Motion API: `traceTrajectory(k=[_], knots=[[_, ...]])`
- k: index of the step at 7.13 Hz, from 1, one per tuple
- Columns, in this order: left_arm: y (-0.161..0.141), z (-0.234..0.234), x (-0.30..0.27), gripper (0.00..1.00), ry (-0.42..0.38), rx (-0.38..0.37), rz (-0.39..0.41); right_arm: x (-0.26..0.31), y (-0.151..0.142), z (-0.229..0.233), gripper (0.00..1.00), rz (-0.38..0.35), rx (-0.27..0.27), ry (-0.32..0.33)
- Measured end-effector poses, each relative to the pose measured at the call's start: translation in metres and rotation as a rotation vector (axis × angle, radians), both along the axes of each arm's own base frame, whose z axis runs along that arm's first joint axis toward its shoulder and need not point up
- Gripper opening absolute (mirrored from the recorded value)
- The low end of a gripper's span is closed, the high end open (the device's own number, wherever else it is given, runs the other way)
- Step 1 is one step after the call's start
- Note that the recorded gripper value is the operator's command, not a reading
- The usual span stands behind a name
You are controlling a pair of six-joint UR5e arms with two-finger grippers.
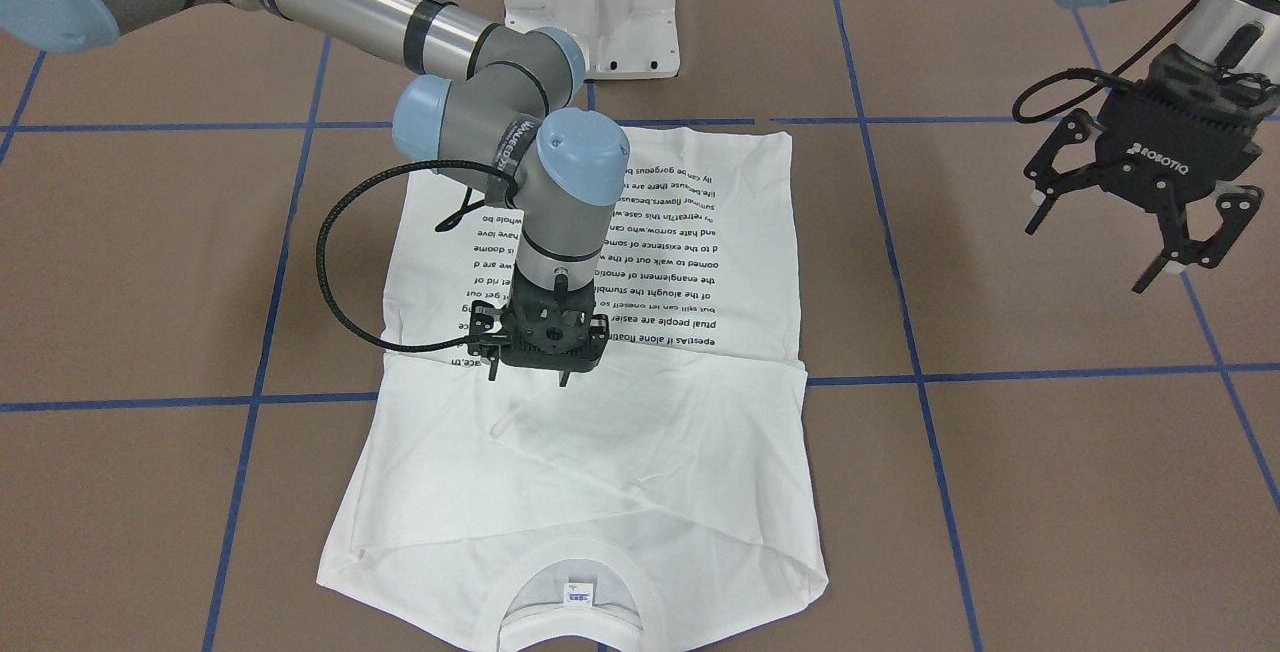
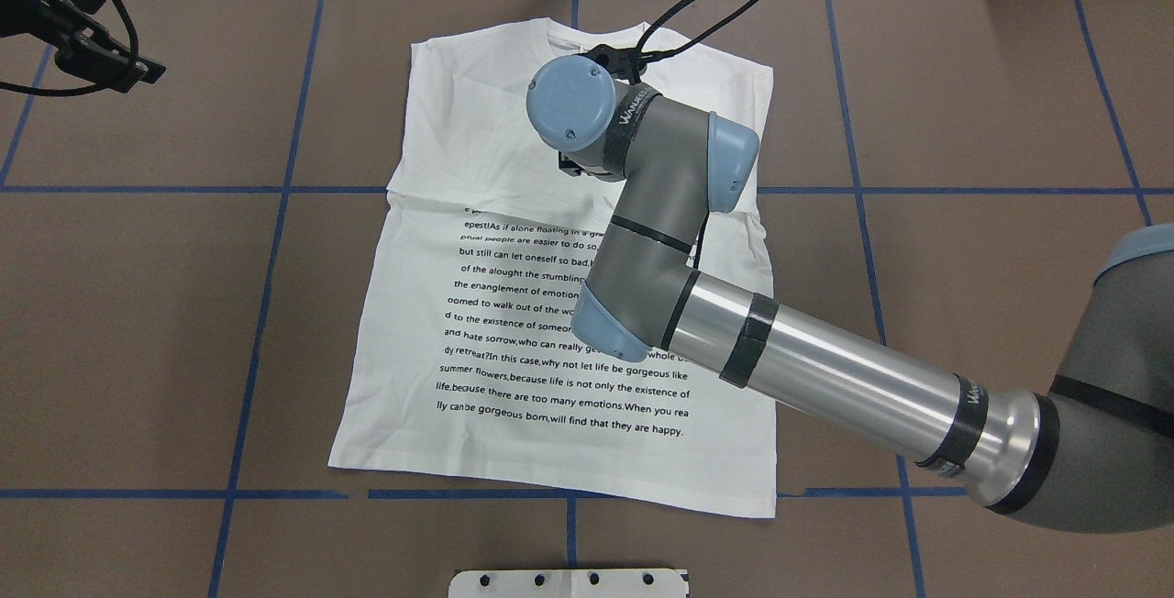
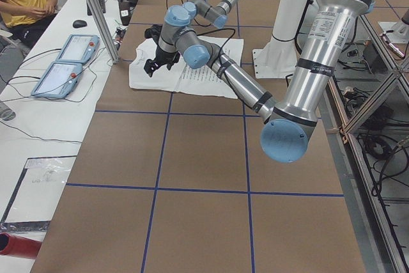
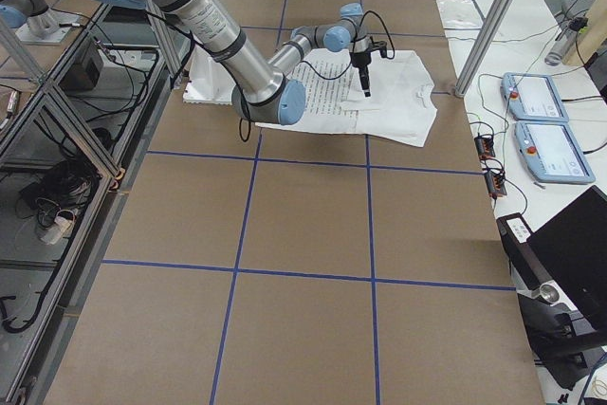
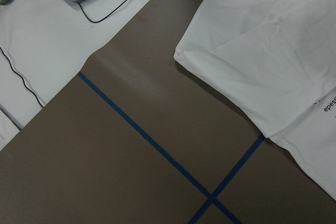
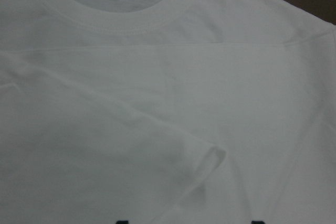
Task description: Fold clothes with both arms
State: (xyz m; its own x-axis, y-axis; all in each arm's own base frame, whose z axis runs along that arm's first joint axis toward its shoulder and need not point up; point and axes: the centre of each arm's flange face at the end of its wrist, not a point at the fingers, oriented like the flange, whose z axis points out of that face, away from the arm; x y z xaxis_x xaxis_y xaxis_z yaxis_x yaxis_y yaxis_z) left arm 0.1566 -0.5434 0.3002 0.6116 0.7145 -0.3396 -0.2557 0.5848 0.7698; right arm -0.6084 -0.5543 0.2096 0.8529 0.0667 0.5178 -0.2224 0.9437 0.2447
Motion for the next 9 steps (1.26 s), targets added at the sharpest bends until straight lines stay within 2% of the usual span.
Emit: traceTrajectory(k=[3, 9], knots=[[-0.003, 0.006, 0.002, 1.00, 0.002, -0.028, -0.011, -0.030, 0.026, 0.000, 0.60, -0.017, 0.029, 0.005], [0.005, 0.019, -0.002, 1.00, -0.002, -0.050, -0.015, -0.032, 0.020, 0.009, 0.57, -0.008, 0.090, 0.064]])
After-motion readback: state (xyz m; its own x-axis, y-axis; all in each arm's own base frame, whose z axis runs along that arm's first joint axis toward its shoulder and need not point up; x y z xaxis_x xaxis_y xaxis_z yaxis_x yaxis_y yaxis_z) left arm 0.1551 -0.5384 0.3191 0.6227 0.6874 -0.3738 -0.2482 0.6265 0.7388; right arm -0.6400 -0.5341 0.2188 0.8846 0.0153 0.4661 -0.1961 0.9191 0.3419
